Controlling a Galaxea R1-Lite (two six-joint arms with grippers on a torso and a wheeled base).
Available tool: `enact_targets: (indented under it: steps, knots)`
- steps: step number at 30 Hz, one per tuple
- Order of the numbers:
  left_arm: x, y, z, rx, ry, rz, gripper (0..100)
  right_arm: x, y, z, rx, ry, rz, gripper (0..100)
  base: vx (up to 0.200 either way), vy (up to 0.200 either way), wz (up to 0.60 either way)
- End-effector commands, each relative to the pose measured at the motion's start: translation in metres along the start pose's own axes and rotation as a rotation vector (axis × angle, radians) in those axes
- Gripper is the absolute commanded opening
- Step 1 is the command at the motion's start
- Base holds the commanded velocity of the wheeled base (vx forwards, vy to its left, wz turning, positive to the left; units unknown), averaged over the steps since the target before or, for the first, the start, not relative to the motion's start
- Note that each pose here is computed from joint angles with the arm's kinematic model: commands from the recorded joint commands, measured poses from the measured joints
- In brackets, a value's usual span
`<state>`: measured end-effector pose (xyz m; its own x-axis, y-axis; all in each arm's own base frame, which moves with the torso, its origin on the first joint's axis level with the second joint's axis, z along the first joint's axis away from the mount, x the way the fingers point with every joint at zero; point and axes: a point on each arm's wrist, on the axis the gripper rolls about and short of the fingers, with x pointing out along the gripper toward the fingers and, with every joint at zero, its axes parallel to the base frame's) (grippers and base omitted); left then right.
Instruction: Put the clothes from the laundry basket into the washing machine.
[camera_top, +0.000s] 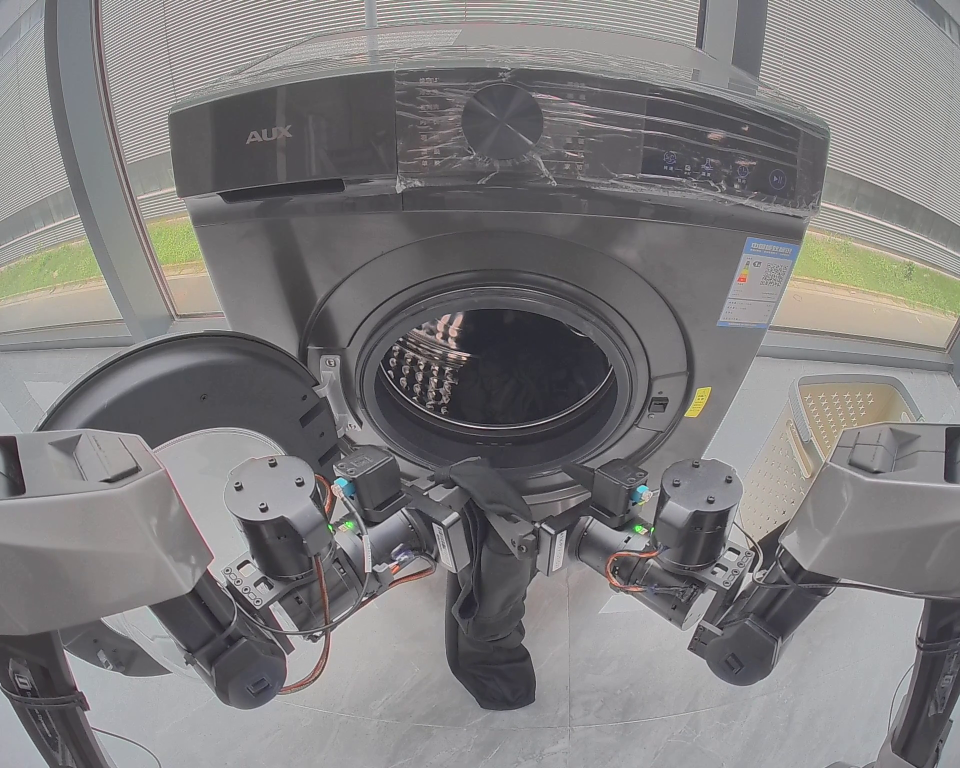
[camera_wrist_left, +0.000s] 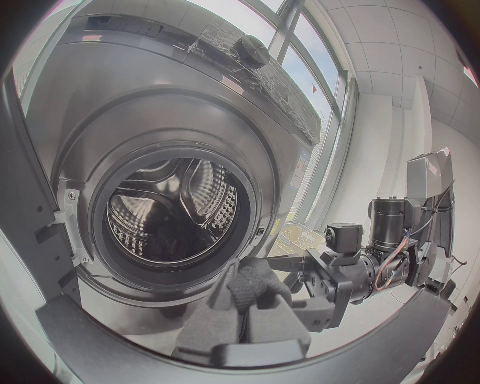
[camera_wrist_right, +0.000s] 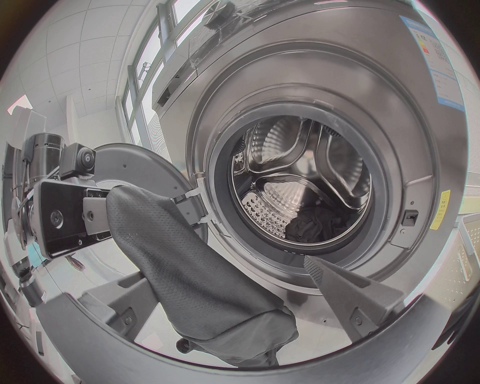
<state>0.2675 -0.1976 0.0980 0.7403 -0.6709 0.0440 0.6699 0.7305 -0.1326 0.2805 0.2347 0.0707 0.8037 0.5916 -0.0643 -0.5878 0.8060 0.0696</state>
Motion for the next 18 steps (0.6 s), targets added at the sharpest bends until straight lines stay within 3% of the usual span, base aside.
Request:
enact_targets:
  steps: [1,9,10,18]
  knots:
    - [0.0004,-0.0002,-0.0014,0.0,0.002,-0.001,0,0.0078,0.0069,-0.008,-0.003,0.013,0.018,100,0.0,0.0,0.0]
    - [0.0003,-0.0006,-0.0022,-0.001,0.005,-0.003,0,0.0146,0.0092,-0.0091,-0.003,0.002,0.023,100,0.0,0.0,0.0]
    - [0.0002,-0.0005,-0.003,-0.001,0.008,-0.002,0,0.015,0.0098,-0.0085,-0.003,-0.001,0.025,0,0.0,0.0,0.0]
    - [-0.0009,-0.0003,-0.0054,-0.004,0.019,-0.002,0,0.0154,0.011,-0.0024,-0.001,-0.029,0.032,0,0.0,0.0,0.0]
